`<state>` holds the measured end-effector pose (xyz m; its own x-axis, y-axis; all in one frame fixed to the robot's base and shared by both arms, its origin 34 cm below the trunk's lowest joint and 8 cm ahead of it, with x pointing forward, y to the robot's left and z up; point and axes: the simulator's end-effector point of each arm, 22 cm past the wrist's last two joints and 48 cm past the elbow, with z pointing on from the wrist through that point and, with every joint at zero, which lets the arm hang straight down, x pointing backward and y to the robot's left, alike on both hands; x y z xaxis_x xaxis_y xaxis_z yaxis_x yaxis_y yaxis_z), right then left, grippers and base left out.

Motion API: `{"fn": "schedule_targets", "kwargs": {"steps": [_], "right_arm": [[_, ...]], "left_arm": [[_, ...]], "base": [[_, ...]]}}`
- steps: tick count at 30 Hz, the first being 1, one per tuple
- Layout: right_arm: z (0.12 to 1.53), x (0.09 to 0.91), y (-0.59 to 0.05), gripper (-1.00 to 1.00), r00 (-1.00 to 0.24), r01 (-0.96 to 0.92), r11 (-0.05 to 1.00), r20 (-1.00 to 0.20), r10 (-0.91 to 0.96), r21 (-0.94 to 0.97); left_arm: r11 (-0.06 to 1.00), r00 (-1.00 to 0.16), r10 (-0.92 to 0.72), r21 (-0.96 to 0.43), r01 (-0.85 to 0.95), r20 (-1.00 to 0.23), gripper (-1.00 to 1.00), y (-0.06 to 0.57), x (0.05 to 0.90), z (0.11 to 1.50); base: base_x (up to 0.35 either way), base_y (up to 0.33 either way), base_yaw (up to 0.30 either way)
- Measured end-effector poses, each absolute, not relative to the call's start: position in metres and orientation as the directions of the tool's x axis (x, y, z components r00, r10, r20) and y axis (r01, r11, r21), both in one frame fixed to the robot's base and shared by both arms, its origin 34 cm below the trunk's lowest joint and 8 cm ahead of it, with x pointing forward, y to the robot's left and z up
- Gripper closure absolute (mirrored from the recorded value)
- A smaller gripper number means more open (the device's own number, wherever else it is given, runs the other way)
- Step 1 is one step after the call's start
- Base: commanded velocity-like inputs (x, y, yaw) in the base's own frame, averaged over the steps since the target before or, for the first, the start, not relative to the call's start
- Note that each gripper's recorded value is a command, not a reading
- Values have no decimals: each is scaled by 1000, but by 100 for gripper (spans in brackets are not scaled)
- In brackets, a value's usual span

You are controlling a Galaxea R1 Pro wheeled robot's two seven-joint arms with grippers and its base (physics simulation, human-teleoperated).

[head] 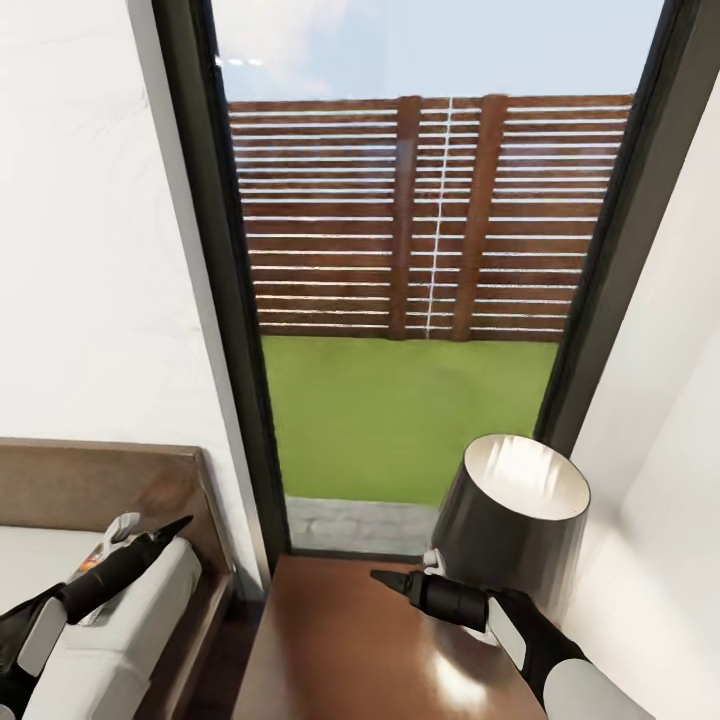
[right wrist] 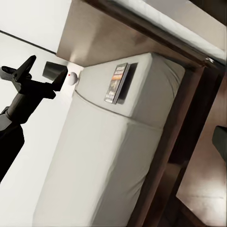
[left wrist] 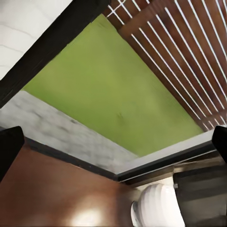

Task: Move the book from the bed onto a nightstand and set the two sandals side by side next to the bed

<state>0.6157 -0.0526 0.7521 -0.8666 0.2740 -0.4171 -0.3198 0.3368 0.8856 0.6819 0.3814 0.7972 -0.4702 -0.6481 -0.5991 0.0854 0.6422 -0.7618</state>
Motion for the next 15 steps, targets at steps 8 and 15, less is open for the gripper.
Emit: {"fn": "schedule_targets", "kwargs": {"steps": [8, 15], "right_arm": [[752, 616, -53, -100, -867, -319, 337, -416, 274, 886], [752, 616, -53, -100, -867, -319, 337, -417, 274, 886]], "left_arm": [[645, -481, -638, -759, 92, -601, -100, 377, 682, 795], [646, -482, -637, -758, 93, -601, -100, 376, 682, 796]], "base": [[58, 10, 0], [47, 130, 0]]}}
